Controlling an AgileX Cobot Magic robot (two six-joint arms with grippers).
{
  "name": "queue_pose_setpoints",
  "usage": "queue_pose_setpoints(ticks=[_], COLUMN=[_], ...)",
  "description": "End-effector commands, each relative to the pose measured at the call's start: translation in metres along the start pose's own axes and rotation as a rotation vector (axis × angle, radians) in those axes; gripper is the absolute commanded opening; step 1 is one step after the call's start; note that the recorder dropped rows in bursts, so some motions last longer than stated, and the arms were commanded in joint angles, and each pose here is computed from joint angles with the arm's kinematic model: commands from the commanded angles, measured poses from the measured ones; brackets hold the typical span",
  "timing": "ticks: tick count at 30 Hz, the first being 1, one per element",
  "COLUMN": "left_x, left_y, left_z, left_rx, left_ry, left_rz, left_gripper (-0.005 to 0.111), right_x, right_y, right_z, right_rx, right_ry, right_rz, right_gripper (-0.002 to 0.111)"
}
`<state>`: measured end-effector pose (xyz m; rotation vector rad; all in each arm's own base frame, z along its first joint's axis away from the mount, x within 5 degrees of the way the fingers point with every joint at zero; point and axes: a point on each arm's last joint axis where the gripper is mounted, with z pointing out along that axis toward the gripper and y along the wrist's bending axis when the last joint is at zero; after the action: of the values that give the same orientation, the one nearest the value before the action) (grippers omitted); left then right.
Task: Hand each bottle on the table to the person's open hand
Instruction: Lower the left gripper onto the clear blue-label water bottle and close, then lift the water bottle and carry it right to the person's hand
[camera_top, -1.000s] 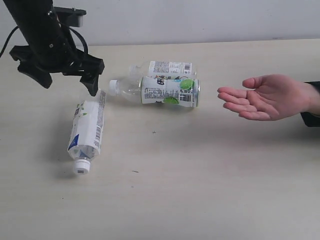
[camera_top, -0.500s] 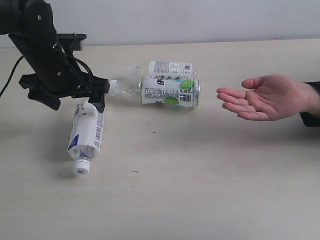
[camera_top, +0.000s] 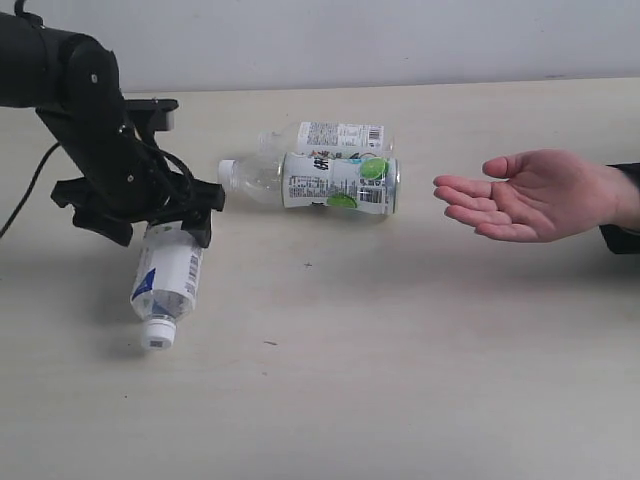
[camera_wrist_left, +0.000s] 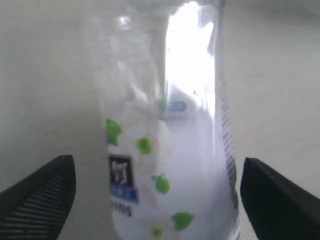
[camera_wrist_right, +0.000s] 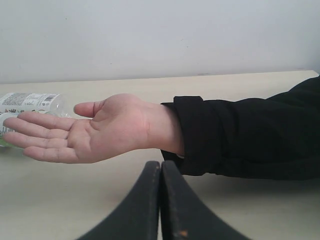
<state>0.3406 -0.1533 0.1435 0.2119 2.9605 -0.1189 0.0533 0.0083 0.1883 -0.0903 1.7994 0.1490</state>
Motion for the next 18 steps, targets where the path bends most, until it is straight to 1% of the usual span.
queue_pose_setpoints(ticks=[1, 6, 8, 10, 11, 13, 16, 17, 18], left_x=[0.001, 0.001, 0.002, 0.002, 0.001, 0.000, -0.004, -0.005, -0.007], left_y=[-0.002, -0.001, -0.001, -0.001, -0.001, -0.001, -0.003, -0.004, -0.004], left_z=[0.016, 0.022, 0.024, 0.025, 0.025, 0.023, 0.013, 0.008, 0.002], left_rx=[0.002, -0.005, -0.006, -0.007, -0.006, -0.007, -0.010, -0.010, -0.010], left_ry=[0.015, 0.025, 0.032, 0.036, 0.034, 0.039, 0.054, 0.058, 0.058], left_rz=[-0.011, 0.003, 0.023, 0.038, 0.038, 0.038, 0.039, 0.039, 0.036], left_gripper=[0.075, 0.075, 0.072, 0.062, 0.054, 0.036, 0.004, 0.001, 0.001], right_x=[-0.001, -0.001, -0.001, -0.001, -0.001, -0.001, -0.001, -0.001, -0.001], right_y=[0.000, 0.000, 0.000, 0.000, 0.000, 0.000, 0.000, 0.000, 0.000], right_z=[0.000, 0.000, 0.000, 0.000, 0.000, 0.000, 0.000, 0.000, 0.000], right_rx=[0.002, 0.002, 0.002, 0.002, 0.002, 0.002, 0.002, 0.002, 0.002], right_ry=[-0.018, -0.018, -0.018, -0.018, -0.018, -0.018, -0.018, -0.018, -0.018], right_rz=[0.001, 0.001, 0.001, 0.001, 0.001, 0.001, 0.001, 0.001, 0.001], right_gripper=[0.000, 0.000, 0.000, 0.000, 0.000, 0.000, 0.000, 0.000, 0.000])
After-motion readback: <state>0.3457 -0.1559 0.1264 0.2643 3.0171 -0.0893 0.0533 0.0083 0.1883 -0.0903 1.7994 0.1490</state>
